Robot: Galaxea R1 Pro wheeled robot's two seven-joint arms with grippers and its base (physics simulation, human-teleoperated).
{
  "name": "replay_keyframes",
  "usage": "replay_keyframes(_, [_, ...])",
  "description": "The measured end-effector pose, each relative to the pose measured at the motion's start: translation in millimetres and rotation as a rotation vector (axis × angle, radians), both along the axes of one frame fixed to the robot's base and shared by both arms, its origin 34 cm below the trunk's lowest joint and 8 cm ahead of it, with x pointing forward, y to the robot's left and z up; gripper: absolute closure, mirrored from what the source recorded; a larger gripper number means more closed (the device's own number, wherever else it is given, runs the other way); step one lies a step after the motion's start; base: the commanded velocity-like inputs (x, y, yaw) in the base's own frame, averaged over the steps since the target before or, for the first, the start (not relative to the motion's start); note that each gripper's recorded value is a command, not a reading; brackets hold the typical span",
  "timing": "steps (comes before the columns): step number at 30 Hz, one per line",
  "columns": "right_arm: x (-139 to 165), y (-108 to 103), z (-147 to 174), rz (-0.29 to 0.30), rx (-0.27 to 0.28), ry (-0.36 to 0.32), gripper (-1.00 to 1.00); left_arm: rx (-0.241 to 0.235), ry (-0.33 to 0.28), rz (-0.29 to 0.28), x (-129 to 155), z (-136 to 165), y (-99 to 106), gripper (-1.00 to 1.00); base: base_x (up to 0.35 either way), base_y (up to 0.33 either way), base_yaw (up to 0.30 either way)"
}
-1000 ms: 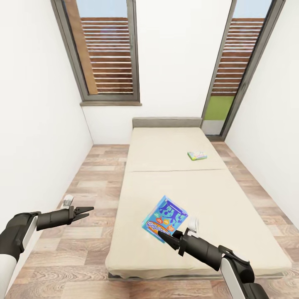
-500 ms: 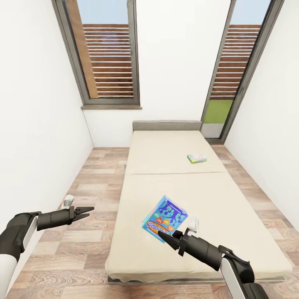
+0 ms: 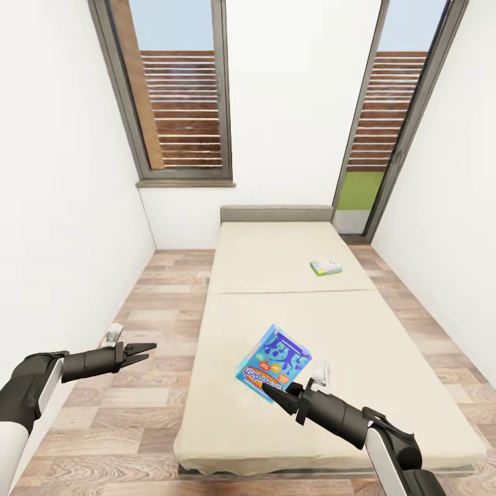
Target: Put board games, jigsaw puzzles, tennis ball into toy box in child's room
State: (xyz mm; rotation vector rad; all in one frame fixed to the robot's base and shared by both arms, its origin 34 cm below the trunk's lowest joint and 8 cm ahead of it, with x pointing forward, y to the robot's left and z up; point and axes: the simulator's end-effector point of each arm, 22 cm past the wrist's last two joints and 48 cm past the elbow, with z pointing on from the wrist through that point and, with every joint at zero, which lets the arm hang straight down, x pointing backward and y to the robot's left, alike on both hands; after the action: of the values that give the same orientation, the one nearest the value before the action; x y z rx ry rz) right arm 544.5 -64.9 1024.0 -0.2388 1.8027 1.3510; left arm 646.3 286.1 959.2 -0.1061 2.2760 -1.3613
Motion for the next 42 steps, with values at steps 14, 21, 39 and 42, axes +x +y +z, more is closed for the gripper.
replay_keyframes(14, [-1,0,6,-0.001,-0.001,-0.011,1.00,0.001,-0.022,0.000,1,12,0,-1.00,0.000,0.000,0.000])
replay_keyframes(21, [-1,0,10,-0.001,-0.001,-0.021,1.00,0.002,-0.033,-0.001,1,18,-1,-1.00,0.000,0.000,0.000])
replay_keyframes(39, [-3,-1,20,-0.002,-0.001,-0.045,1.00,0.012,-0.059,0.001,2,31,-1,-1.00,0.000,0.000,0.000])
replay_keyframes(42, [-3,-1,22,-0.003,0.000,-0.048,1.00,0.012,-0.064,0.001,2,33,-1,-1.00,0.000,0.000,0.000])
